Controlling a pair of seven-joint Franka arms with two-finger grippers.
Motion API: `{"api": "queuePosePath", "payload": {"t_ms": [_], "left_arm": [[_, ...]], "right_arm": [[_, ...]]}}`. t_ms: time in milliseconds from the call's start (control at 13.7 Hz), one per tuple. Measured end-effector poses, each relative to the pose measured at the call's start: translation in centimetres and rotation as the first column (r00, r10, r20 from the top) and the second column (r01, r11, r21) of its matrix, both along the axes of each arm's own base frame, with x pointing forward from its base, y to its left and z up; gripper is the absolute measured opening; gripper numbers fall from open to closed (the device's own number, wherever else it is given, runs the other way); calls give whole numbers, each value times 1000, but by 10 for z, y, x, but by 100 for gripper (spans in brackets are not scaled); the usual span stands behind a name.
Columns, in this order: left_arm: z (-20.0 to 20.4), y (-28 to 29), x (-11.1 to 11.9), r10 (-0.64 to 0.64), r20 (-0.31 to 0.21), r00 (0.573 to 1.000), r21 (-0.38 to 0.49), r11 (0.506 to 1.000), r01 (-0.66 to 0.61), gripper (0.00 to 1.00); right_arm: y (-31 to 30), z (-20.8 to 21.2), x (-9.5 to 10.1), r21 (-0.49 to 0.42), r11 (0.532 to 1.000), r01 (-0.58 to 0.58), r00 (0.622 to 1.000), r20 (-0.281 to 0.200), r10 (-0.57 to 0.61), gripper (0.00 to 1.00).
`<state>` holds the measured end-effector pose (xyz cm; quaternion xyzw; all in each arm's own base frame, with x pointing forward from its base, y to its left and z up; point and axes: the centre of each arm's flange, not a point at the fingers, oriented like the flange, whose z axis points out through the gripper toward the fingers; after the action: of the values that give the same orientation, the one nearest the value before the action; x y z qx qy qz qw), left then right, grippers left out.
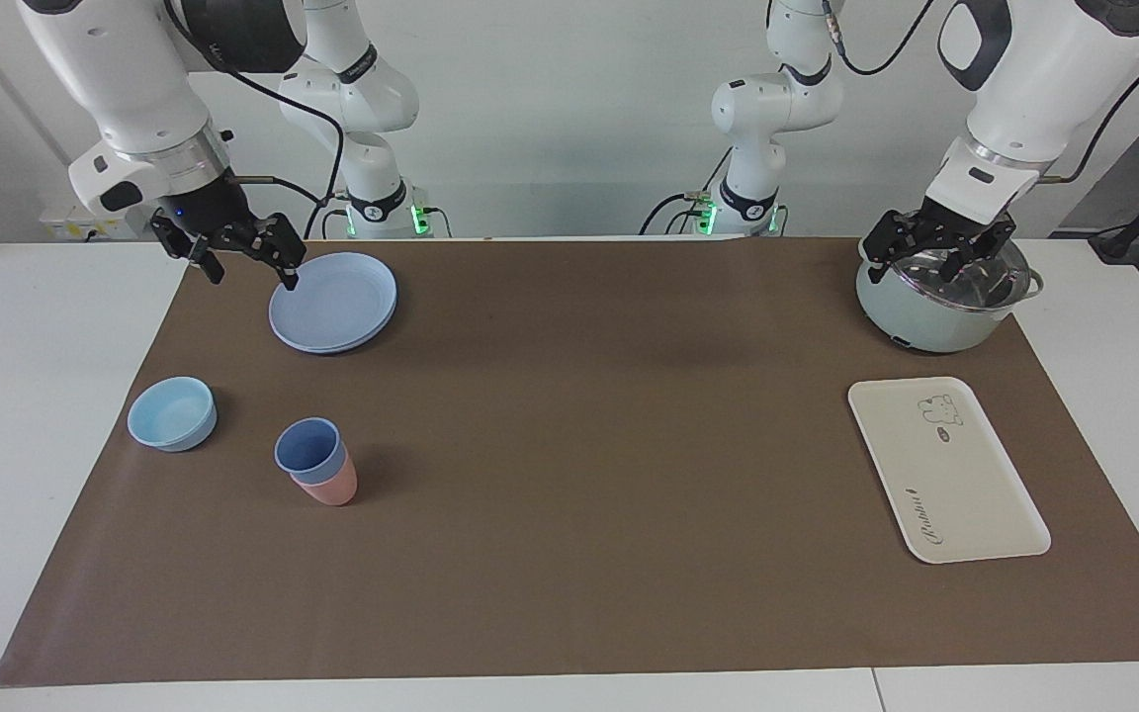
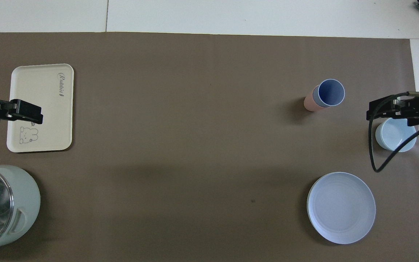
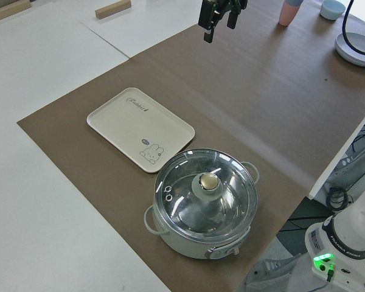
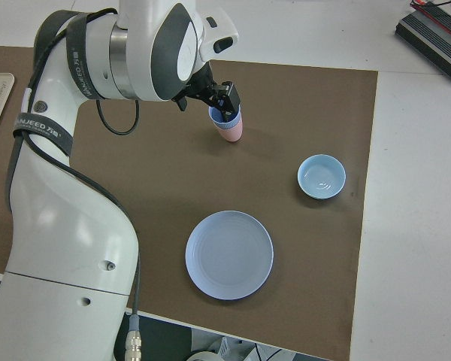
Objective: Place cup on tray
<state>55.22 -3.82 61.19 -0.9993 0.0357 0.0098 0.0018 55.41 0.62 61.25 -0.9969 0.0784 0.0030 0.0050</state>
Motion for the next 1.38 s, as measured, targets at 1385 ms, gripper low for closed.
{"api": "queuePosePath", "payload": {"t_ms": [1385], "left_arm": [[-17, 1, -2, 2, 22, 1000, 2, 1000, -2, 100]], "right_arm": [[-89, -96, -18, 86, 844, -529, 780, 441, 444, 100]]}}
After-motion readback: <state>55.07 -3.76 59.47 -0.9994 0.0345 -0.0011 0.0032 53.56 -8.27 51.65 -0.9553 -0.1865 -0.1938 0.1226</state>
